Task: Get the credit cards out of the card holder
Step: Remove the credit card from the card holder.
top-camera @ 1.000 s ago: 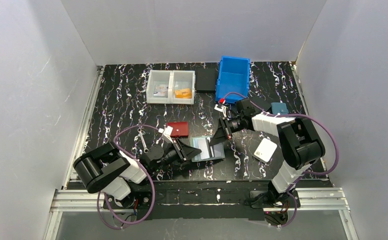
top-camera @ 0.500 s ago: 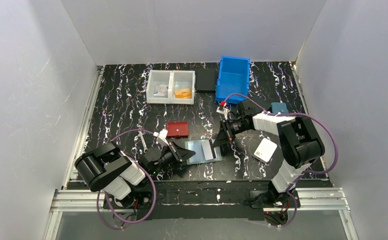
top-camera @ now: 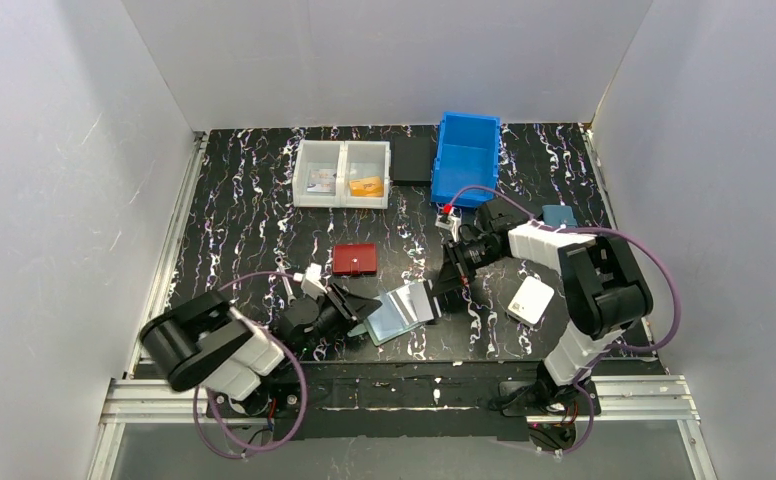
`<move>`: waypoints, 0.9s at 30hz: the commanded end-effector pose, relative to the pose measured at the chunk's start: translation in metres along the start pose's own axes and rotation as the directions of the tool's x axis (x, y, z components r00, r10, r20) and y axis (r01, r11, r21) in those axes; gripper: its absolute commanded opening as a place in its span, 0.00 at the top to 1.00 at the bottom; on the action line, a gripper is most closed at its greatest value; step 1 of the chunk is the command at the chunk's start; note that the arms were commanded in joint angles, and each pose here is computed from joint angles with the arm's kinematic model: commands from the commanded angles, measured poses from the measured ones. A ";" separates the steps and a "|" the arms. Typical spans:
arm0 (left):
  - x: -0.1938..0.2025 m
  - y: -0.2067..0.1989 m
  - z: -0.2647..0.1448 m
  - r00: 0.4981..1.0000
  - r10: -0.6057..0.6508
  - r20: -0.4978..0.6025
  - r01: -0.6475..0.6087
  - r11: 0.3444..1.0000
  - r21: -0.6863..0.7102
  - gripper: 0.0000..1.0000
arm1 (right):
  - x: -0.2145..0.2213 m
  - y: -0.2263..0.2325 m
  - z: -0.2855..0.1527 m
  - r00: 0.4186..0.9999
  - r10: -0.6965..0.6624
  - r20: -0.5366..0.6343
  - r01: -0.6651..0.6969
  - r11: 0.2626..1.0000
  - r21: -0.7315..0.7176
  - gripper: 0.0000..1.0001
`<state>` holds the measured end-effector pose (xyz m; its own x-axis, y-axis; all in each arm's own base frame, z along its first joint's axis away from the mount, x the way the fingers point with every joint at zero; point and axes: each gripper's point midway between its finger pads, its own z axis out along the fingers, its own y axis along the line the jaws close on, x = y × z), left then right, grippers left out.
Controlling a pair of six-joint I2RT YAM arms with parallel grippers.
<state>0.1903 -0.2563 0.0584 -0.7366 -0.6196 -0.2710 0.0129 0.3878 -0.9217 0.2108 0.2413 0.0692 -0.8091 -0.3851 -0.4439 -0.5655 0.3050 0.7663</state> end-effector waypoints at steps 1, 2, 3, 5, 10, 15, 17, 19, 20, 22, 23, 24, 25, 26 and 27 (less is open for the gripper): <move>0.000 0.030 -0.029 1.000 0.026 0.006 -0.026 0.994 -0.103 0.72 | -0.026 0.026 -0.015 0.982 -0.176 0.065 0.178 0.984 -0.027 0.99; -0.002 0.025 -0.031 0.999 0.044 0.009 -0.043 0.995 -0.094 0.68 | -0.027 0.028 -0.017 0.978 -0.195 0.069 0.197 0.980 -0.024 0.99; -0.006 0.015 -0.034 0.997 0.068 0.020 -0.067 0.995 -0.070 0.64 | -0.028 0.031 -0.019 0.975 -0.212 0.073 0.214 0.977 -0.021 0.99; -0.012 0.018 -0.043 0.989 0.143 0.023 -0.139 0.982 -0.125 0.53 | -0.029 0.035 -0.020 0.969 -0.232 0.080 0.235 0.972 -0.026 0.99; -0.029 -0.020 -0.060 0.952 0.294 0.088 -0.293 0.956 -0.023 0.19 | -0.028 0.050 -0.021 0.965 -0.245 0.093 0.255 0.959 -0.120 0.99; -0.013 -0.047 -0.061 0.932 0.363 0.013 -0.363 0.926 0.104 0.08 | -0.024 0.066 -0.023 0.964 -0.246 0.100 0.262 0.939 -0.222 0.99; -0.002 -0.055 -0.058 0.924 0.381 -0.040 -0.371 0.916 0.154 0.08 | -0.023 0.069 -0.023 0.963 -0.246 0.106 0.265 0.933 -0.243 0.99; 0.006 -0.060 -0.052 0.916 0.393 -0.076 -0.374 0.909 0.184 0.08 | -0.022 0.071 -0.023 0.964 -0.242 0.108 0.262 0.931 -0.255 0.99; 0.009 -0.061 -0.049 0.914 0.396 -0.091 -0.374 0.907 0.192 0.08 | -0.022 0.071 -0.023 0.965 -0.238 0.108 0.259 0.931 -0.259 0.99; 0.014 -0.063 -0.040 0.908 0.403 -0.118 -0.375 0.904 0.203 0.08 | -0.021 0.071 -0.023 0.967 -0.230 0.107 0.251 0.931 -0.267 0.99; 0.016 -0.066 -0.036 0.904 0.408 -0.124 -0.378 0.901 0.213 0.08 | -0.021 0.071 -0.022 0.969 -0.225 0.106 0.246 0.931 -0.271 0.99; 0.017 -0.071 -0.032 0.901 0.416 -0.126 -0.382 0.896 0.226 0.08 | -0.021 0.071 -0.022 0.970 -0.221 0.106 0.242 0.930 -0.276 0.99; 0.018 -0.075 -0.027 0.897 0.424 -0.128 -0.387 0.891 0.238 0.09 | -0.021 0.071 -0.022 0.970 -0.218 0.106 0.239 0.930 -0.280 0.99; 0.019 -0.079 -0.023 0.894 0.430 -0.129 -0.391 0.887 0.247 0.09 | -0.021 0.072 -0.022 0.971 -0.215 0.107 0.237 0.929 -0.285 0.99; 0.019 -0.084 -0.018 0.891 0.435 -0.130 -0.394 0.883 0.257 0.09 | -0.021 0.072 -0.022 0.971 -0.212 0.107 0.235 0.928 -0.290 0.99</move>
<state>0.1537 -0.2582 0.0871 -0.7917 -0.2978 -0.5335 0.3270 0.5310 -0.7817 0.1880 0.2492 0.1300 -0.6875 -0.3707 -0.6244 -0.6718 -0.0018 0.7408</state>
